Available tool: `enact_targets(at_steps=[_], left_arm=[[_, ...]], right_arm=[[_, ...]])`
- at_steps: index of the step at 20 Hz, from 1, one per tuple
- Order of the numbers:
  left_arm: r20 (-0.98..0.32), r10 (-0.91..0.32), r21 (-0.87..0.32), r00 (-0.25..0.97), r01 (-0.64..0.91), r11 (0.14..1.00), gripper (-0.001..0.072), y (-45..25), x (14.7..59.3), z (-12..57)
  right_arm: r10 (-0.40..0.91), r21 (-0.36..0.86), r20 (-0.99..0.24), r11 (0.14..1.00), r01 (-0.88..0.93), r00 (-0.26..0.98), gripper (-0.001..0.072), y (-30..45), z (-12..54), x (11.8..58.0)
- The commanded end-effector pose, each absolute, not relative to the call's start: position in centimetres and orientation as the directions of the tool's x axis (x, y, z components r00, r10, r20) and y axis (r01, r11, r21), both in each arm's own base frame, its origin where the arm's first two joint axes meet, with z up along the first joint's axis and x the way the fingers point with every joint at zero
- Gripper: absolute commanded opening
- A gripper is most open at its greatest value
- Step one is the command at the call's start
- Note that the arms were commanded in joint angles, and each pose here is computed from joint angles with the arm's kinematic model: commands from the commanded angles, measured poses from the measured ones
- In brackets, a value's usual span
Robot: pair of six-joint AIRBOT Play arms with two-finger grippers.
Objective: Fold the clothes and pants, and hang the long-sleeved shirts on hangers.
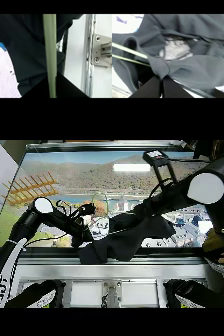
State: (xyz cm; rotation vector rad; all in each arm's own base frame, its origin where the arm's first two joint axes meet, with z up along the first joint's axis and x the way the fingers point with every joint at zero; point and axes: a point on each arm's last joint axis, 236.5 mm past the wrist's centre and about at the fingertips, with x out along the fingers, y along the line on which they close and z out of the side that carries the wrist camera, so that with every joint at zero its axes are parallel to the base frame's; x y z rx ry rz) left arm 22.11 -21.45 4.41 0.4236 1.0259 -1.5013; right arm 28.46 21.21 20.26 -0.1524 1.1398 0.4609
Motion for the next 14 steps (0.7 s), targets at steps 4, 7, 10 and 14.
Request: enact_targets(at_steps=[4,7,10,14], left_arm=[[-0.761,-0.608,-0.355,-0.227,0.929,0.099,0.0007,-21.4,22.1,4.4],[-0.762,-0.607,-0.355,-0.227,0.930,0.099,0.0008,-21.4,22.1,4.4],[-0.761,-0.608,-0.355,-0.227,0.929,0.099,0.0008,-21.4,22.1,4.4],[-0.762,-0.607,-0.355,-0.227,0.930,0.099,0.0008,-21.4,22.1,4.4]], right_arm=[[0.435,0.213,-0.851,0.798,-0.564,0.295,0.0013,27.9,20.9,26.3],[0.469,0.239,-0.840,0.771,-0.590,0.272,0.0013,29.5,20.8,25.7],[0.489,0.257,-0.835,0.754,-0.605,0.254,0.0013,30.7,20.6,25.4],[0.491,0.268,-0.839,0.748,-0.607,0.235,0.0014,31.2,20.1,25.2]])
